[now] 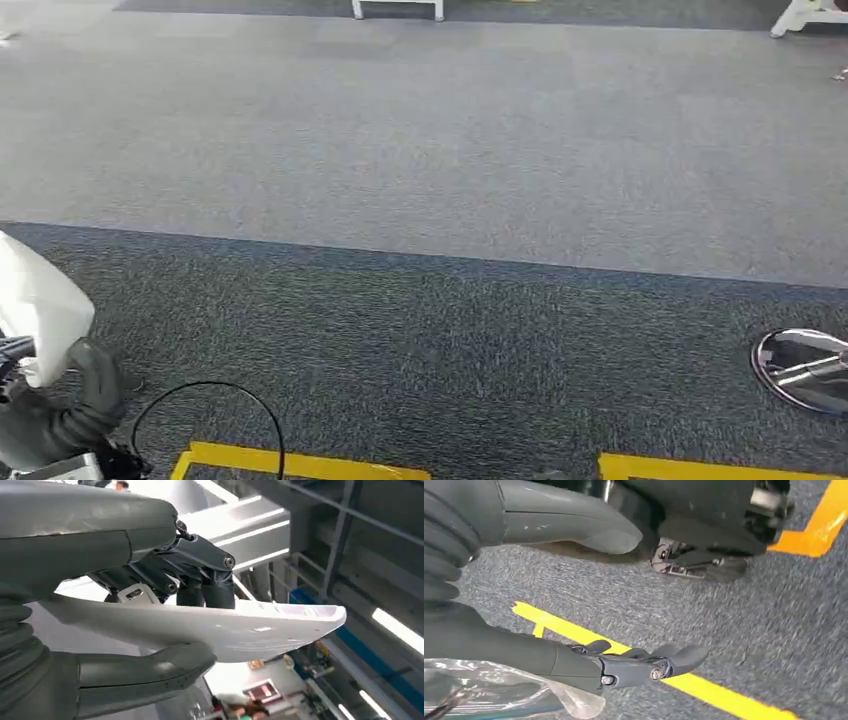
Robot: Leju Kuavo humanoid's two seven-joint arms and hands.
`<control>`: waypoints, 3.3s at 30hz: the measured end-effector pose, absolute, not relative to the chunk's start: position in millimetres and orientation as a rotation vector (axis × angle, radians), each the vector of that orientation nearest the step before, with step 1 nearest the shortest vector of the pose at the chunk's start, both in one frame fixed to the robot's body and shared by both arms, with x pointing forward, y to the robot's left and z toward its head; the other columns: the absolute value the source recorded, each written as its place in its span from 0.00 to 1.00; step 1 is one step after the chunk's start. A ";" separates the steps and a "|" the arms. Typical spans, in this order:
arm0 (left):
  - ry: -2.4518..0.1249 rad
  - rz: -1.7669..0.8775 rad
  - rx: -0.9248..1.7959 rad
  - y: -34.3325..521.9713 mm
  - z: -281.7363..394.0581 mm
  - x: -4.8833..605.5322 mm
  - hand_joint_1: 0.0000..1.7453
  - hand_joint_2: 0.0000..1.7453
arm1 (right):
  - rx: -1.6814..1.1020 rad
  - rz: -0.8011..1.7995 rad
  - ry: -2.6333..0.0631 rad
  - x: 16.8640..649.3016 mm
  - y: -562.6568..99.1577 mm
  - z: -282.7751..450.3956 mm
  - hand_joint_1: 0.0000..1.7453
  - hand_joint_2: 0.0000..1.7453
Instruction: Take the parts from the cabinet and place them on the table.
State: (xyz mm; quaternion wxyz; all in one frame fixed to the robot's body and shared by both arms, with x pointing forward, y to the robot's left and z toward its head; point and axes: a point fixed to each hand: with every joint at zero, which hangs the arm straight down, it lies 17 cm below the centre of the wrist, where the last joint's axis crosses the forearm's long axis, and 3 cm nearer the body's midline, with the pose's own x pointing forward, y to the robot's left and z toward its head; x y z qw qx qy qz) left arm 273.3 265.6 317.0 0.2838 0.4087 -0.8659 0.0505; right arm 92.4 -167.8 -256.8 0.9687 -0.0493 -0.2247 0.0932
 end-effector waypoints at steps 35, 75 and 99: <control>-2.390 0.151 1.199 271.6 355.1 246.9 1.00 1.00 | -0.103 0.260 -0.492 118.8 -167.7 -253.9 0.00 1.00; -2.336 0.278 1.211 301.7 352.6 231.7 1.00 1.00 | -0.078 0.317 -0.492 116.8 -172.1 -256.6 0.00 1.00; -2.387 0.341 1.073 287.3 355.8 236.3 1.00 1.00 | -0.076 0.297 -0.497 115.0 -179.0 -257.6 0.00 1.00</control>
